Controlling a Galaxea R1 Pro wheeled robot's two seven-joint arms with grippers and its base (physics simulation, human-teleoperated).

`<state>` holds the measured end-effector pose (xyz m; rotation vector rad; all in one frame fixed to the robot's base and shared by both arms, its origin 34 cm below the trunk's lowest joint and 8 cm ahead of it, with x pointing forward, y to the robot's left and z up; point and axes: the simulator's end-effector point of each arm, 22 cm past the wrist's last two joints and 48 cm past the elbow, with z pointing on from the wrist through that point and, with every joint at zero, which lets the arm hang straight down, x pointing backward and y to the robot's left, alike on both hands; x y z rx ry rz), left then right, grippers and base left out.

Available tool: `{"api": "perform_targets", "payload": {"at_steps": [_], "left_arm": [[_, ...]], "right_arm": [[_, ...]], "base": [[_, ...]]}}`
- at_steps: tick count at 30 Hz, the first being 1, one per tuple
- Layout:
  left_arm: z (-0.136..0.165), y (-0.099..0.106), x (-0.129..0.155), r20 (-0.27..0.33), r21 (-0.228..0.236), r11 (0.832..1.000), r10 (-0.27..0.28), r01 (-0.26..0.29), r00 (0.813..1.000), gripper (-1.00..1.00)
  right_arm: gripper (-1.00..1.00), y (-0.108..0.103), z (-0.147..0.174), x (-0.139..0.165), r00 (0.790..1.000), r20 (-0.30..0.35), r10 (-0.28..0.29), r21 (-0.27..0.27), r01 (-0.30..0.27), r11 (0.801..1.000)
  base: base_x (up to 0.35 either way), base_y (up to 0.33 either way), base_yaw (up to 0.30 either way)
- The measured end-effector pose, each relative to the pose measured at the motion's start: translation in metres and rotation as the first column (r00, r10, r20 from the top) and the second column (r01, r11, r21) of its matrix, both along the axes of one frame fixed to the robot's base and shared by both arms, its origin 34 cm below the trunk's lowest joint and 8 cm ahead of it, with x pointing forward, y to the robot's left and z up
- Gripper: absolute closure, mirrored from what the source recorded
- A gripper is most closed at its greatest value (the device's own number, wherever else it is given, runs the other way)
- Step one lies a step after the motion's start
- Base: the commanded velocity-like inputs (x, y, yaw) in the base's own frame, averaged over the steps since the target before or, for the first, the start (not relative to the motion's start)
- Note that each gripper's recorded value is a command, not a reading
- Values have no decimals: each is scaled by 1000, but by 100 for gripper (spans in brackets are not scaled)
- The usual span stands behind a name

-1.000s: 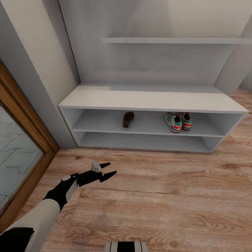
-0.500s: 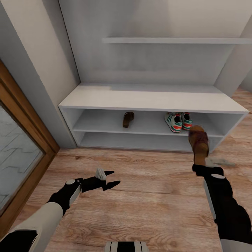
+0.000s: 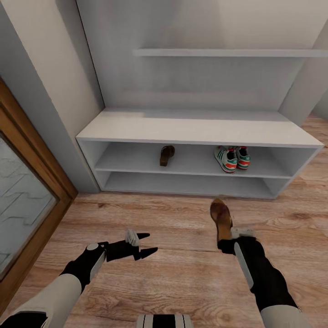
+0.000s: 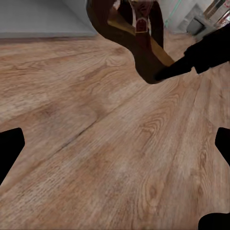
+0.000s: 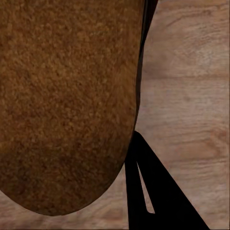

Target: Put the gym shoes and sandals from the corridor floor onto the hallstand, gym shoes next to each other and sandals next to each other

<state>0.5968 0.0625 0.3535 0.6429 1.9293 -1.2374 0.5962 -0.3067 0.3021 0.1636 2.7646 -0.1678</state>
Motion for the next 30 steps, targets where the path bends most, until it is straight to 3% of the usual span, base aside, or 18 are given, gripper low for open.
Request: {"api": "perform_targets", "payload": {"at_steps": [6,12,27,30], "left_arm": [[0,0,-1,-1,-1,1000,-2,2,1000,-100],[0,0,-1,-1,-2,1000,-1,1,1000,-100],[0,0,-1,-1,-2,1000,-2,2,1000,-100],[0,-1,-1,-1,-2,1000,-3,3,1000,-100]], "right_arm": [[100,8,8,37,1000,6,-1,25,1,1000],[100,36,50,107,996,88,12,67,-18,998],[100,53,84,147,986,165,25,73,-37,997],[100,58,96,169,959,280,34,59,-52,997]], "base": [[0,0,0],[0,0,0],[0,0,0],[0,0,0]]}}
